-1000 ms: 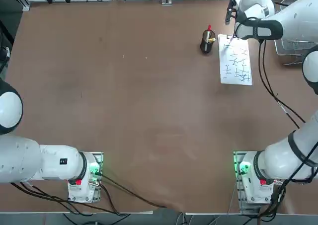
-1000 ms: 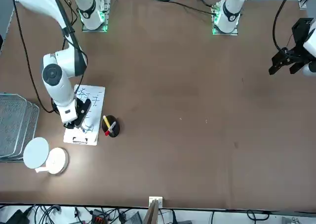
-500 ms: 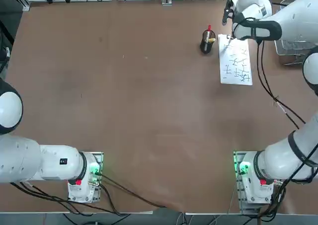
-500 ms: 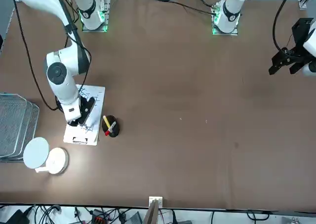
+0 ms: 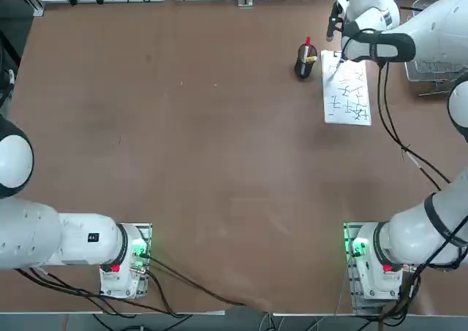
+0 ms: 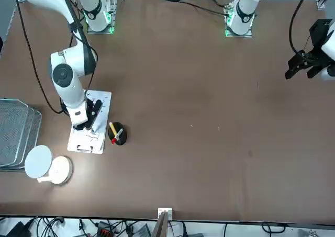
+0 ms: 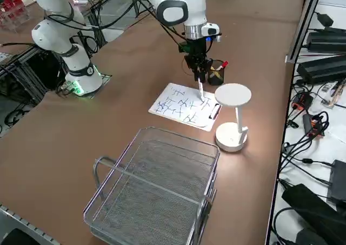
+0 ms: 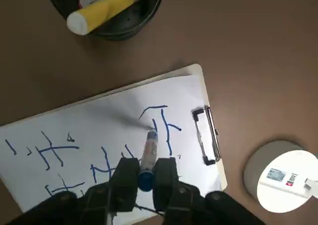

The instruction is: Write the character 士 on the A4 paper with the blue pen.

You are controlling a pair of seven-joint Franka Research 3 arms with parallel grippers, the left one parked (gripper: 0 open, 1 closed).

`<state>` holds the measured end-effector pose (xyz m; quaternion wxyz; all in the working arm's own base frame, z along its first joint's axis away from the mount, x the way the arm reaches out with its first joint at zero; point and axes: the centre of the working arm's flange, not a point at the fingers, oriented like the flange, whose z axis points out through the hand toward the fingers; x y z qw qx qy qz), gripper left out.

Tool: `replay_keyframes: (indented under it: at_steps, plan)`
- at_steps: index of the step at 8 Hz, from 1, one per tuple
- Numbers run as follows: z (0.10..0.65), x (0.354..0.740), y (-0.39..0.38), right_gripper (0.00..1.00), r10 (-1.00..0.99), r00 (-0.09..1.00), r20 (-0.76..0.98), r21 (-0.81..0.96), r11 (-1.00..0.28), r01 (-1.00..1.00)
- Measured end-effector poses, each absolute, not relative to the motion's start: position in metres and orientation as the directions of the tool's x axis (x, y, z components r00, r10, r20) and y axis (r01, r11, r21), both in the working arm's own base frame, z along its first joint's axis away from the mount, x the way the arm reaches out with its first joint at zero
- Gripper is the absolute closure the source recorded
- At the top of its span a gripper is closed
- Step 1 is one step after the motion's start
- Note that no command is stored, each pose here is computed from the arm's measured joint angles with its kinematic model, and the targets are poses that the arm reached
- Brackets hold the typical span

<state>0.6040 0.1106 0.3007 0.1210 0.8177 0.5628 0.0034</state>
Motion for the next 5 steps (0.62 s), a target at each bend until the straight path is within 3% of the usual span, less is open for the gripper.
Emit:
replay_keyframes:
  at_steps: [5]
  plan:
    - [0.3027,0.6043,0.1104,0.81,0.927,0.343,-0.154,0.222,-0.305,0.926]
